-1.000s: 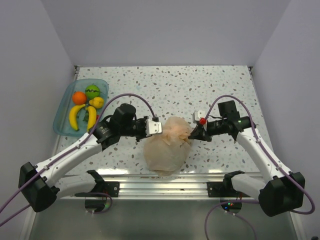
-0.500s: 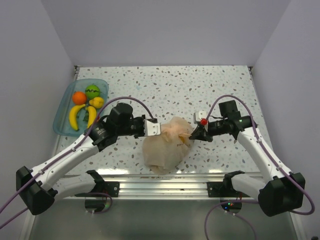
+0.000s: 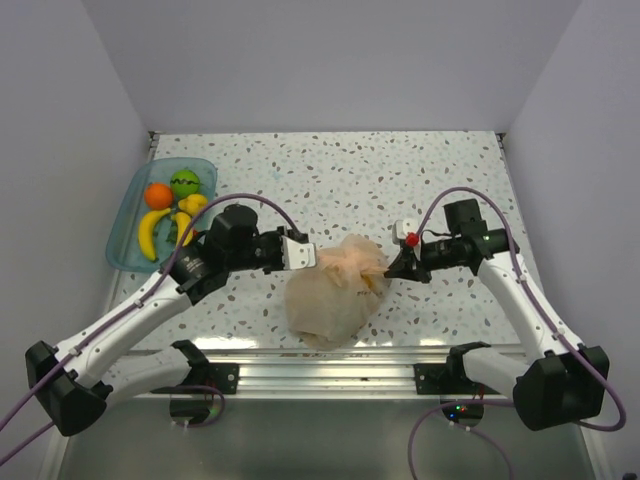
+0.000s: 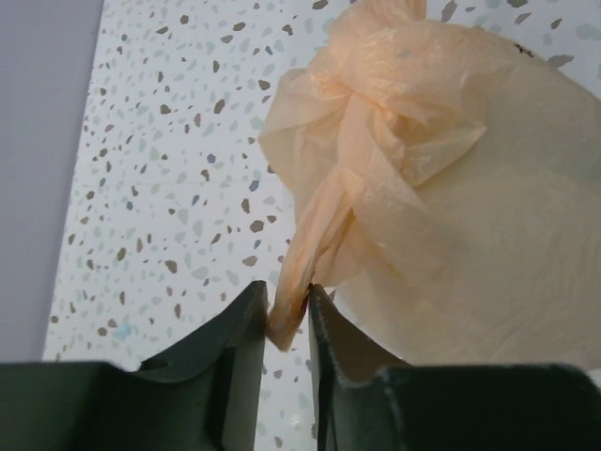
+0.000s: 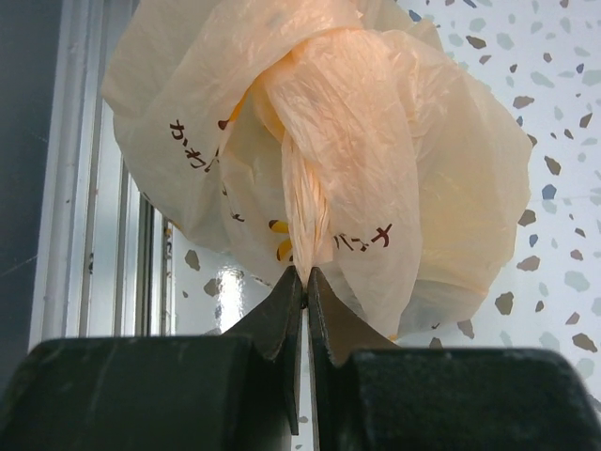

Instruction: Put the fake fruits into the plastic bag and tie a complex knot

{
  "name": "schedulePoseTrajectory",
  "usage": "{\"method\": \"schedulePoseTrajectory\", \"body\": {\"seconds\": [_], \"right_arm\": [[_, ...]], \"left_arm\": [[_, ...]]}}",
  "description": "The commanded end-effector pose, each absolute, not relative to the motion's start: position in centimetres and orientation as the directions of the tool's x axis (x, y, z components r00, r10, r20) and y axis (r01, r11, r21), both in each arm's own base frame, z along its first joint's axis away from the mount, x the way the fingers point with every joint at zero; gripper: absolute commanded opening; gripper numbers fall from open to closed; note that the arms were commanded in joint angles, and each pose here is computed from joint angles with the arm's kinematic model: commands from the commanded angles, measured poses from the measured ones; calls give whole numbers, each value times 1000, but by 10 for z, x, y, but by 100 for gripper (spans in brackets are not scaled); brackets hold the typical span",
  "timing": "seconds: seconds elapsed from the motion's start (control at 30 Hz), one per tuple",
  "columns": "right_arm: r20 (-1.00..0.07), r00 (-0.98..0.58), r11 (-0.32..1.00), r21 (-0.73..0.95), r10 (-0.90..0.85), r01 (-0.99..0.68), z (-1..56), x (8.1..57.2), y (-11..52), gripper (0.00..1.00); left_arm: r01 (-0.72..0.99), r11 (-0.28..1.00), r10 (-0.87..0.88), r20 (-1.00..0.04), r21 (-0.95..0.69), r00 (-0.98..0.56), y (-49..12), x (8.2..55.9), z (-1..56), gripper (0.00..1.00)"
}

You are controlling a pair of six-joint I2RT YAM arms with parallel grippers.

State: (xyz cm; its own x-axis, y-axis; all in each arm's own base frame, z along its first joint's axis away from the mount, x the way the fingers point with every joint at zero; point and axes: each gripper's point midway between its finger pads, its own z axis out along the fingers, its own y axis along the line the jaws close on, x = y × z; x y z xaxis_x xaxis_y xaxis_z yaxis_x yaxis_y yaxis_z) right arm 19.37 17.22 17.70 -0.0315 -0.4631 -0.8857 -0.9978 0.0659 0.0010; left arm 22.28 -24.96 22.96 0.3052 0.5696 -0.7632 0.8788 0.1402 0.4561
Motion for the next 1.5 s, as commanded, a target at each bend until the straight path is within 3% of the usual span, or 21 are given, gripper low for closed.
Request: {"method": "schedulePoseTrajectory", "body": {"seconds": [0.0, 0.1, 0.37, 0.7, 1.1, 1.23, 1.33, 1.47], "right_arm": [[-876, -67, 87, 28, -478, -996, 174, 191, 169, 0], [-874, -68, 79, 34, -480, -996, 171, 191, 171, 0], [-870, -59, 74, 25, -489, -997, 171, 194, 171, 0], [-868, -65, 75, 33, -492, -997, 171, 191, 170, 0], [-875, -86, 78, 55, -477, -995, 174, 188, 172, 0], [-877, -104, 88, 71, -469, -994, 174, 188, 173, 0], [-878, -123, 109, 81, -463, -991, 177, 190, 174, 0], [-877, -147, 159, 82, -458, -984, 181, 192, 171, 0]], "left_arm": [[831, 223, 521, -783, 510, 341, -245, 232, 275, 36], [849, 238, 491, -812, 472, 315, -242, 229, 281, 47], [899, 130, 556, -782, 417, 283, -236, 226, 244, 61], [882, 53, 535, -759, 469, 371, -255, 241, 241, 64], [840, -16, 515, -715, 543, 472, -288, 251, 235, 59], [833, -37, 514, -704, 552, 490, -296, 251, 230, 50], [851, -38, 534, -710, 523, 460, -297, 252, 222, 20], [876, 33, 601, -710, 480, 366, -281, 257, 211, 0]]}}
